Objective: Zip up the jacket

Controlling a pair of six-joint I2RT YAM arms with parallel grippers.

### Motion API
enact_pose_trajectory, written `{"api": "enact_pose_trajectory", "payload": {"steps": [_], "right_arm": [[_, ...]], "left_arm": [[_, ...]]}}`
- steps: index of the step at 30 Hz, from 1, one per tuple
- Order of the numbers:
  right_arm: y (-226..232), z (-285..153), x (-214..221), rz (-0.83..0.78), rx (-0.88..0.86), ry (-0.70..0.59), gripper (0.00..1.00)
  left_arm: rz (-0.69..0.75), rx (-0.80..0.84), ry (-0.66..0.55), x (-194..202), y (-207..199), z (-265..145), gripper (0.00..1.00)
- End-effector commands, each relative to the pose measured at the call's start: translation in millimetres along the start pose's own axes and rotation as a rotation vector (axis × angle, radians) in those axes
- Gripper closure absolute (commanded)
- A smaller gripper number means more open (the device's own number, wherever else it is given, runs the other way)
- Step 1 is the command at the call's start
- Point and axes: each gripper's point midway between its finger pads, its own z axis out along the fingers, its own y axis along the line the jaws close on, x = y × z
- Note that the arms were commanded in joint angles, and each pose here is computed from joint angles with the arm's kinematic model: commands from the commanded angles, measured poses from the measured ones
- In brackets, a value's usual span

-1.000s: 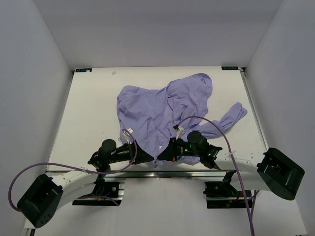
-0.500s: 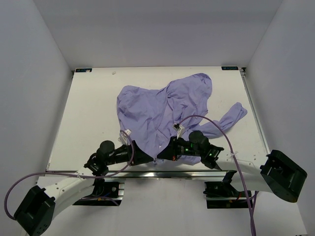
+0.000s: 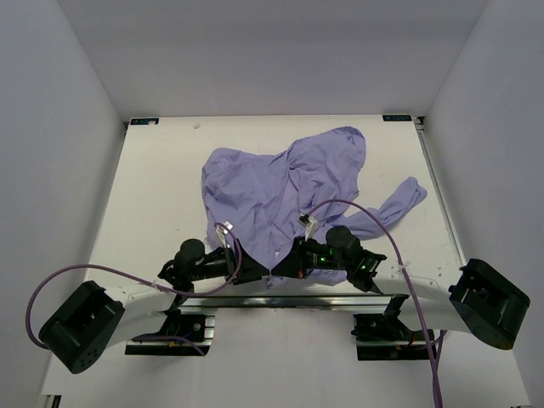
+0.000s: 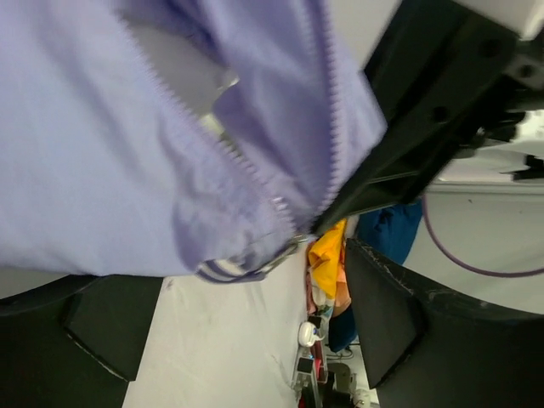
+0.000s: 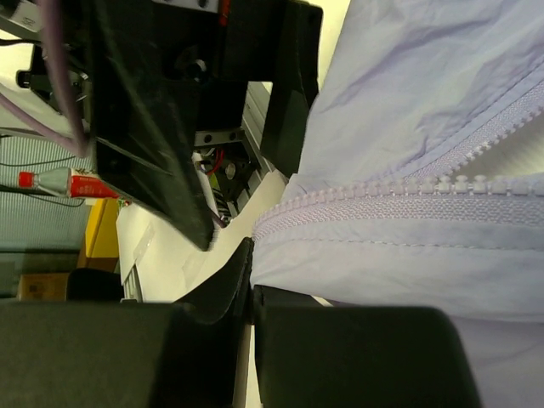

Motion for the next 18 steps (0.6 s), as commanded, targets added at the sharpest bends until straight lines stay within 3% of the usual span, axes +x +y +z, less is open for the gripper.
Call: {"api": "enact_pose_trajectory", "payload": {"steps": [1,3,12,18], "right_arm": [[14,3,-11,-0.04,-0.052,-0.025,1.0],[12,4,-11,-0.04,-0.047,-0.025,1.0],[7,11,-20,-0.034,-0.014,-0.048,1.0],[9,10,-30,-0.039,-0.003,-0.097,1.0]], "left_arm": [[0.082,0.118,-0.032,-10,-29,-1,0.06],[0.095,0.128,-0.041,-12,-33,-1,0.16],[0.133,0.171,-0.029,-10,-44,-4,0.43],[0.145,0.148,0.002,-5,-40,-5,0.49]]}}
